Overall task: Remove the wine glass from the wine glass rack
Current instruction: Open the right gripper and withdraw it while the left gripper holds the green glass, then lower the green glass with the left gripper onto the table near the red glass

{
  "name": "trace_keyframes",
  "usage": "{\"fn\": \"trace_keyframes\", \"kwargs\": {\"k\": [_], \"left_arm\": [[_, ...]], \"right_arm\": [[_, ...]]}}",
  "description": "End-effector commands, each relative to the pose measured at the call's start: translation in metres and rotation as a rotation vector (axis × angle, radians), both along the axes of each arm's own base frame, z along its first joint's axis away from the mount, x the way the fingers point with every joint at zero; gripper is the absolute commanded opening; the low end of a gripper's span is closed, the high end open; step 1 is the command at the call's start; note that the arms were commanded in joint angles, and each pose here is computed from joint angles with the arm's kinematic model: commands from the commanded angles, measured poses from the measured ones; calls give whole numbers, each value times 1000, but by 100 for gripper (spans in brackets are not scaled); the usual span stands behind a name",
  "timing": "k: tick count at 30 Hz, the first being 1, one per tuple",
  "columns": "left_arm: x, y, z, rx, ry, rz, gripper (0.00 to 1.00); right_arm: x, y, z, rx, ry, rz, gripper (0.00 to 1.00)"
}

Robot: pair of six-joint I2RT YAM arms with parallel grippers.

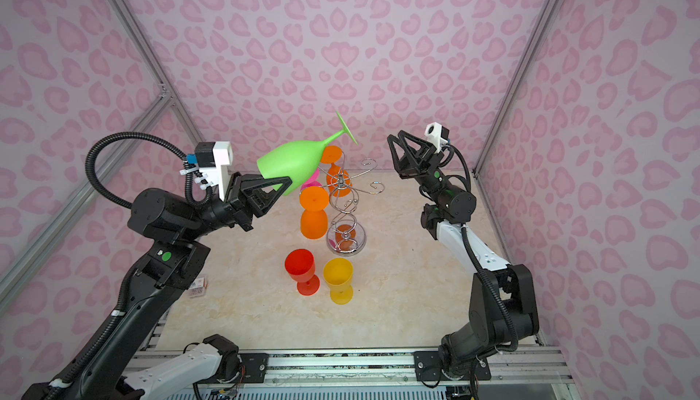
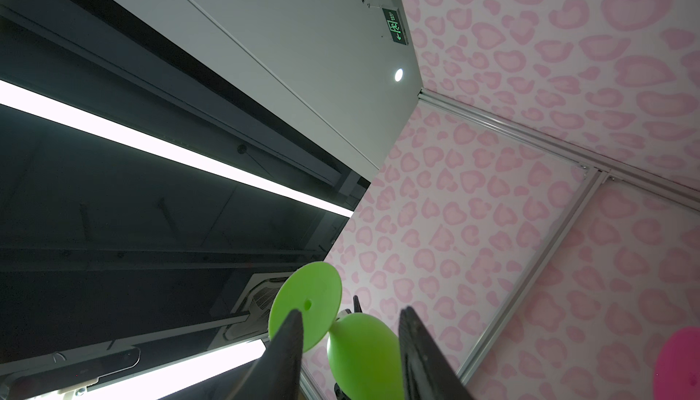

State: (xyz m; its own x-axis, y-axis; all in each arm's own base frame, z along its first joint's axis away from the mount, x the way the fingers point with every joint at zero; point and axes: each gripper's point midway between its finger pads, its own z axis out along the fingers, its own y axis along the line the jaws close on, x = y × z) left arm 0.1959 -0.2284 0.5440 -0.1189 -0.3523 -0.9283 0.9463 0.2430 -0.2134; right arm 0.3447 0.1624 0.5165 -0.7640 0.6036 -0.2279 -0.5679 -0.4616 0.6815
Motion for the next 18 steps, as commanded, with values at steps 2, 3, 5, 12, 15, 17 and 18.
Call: {"fn": "trace_keyframes", "kwargs": {"k": [2, 3, 5, 12, 15, 17, 18], "left_arm": [[18, 35, -12, 68, 47, 306, 2], [19, 46, -13, 79, 57, 373, 2], [23, 66, -21, 104, 94, 500, 2], [27, 126, -48, 226, 260, 822, 2], [33, 145, -75, 288, 370, 929, 2], [38, 153, -98, 352, 451, 986, 2], [41, 155, -109, 383, 483, 1003, 2]], "right_arm": [[-8, -1, -4, -91, -74, -51, 40], [-7, 0, -6, -124, -79, -72, 40], [-2, 2, -14, -214, -71, -132, 40], [19, -7, -69, -753, 43, -477, 41], [18, -28, -84, -940, 83, -628, 41], [17, -39, -93, -1002, 111, -678, 41], [17, -42, -98, -1019, 124, -687, 41]]}}
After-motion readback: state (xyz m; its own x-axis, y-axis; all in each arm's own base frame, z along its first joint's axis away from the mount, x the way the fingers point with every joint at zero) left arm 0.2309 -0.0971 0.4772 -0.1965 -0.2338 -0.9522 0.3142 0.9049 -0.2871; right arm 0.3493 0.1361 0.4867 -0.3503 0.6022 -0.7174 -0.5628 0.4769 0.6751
